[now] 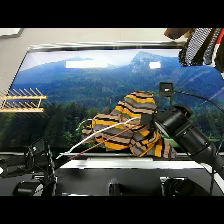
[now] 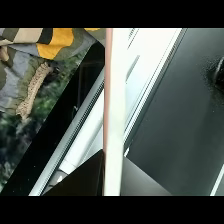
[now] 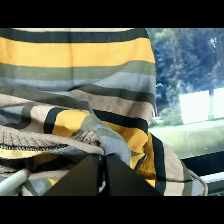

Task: Fold the clothes and pants, and hang the long-sleeved shirts on hangers.

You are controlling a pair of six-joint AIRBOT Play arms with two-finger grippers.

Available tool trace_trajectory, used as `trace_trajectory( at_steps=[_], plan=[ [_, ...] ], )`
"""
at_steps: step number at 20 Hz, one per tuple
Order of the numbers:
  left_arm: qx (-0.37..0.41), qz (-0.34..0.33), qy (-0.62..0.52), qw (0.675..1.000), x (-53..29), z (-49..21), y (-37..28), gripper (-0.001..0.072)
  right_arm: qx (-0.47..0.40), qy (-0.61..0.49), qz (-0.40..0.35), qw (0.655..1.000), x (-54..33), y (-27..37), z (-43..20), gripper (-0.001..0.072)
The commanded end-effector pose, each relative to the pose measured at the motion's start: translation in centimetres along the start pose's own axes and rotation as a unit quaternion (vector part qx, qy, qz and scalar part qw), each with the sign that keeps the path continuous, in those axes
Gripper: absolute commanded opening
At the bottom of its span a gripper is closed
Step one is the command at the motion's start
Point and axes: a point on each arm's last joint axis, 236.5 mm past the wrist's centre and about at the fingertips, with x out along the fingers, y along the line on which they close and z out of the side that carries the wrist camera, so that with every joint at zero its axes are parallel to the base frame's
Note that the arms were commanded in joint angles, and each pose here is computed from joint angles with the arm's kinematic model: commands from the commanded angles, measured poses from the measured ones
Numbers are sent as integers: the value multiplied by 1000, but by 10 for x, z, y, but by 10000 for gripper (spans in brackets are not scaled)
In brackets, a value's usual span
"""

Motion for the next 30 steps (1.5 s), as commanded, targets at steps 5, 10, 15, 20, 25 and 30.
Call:
trace_trajectory(
  at_steps=[5,10,15,20,25,30],
  plan=[
    [7,8,14,1000,12,-5,20,26,-10,15,27,999,-6,8,-9,37],
    [37,-12,29,999,20,-11,23,26,-10,11,32,999,-10,7,-8,37],
    [44,-17,31,998,21,-11,21,25,-10,10,31,999,-10,7,-8,37],
    [63,-36,36,997,30,-9,15,25,-45,11,65,997,-14,22,-8,37],
    [80,-28,30,996,48,1,22,25,-81,3,86,993,-47,26,6,37],
    [92,7,8,996,54,17,38,26,-99,27,88,991,-92,11,6,37]
  ],
)
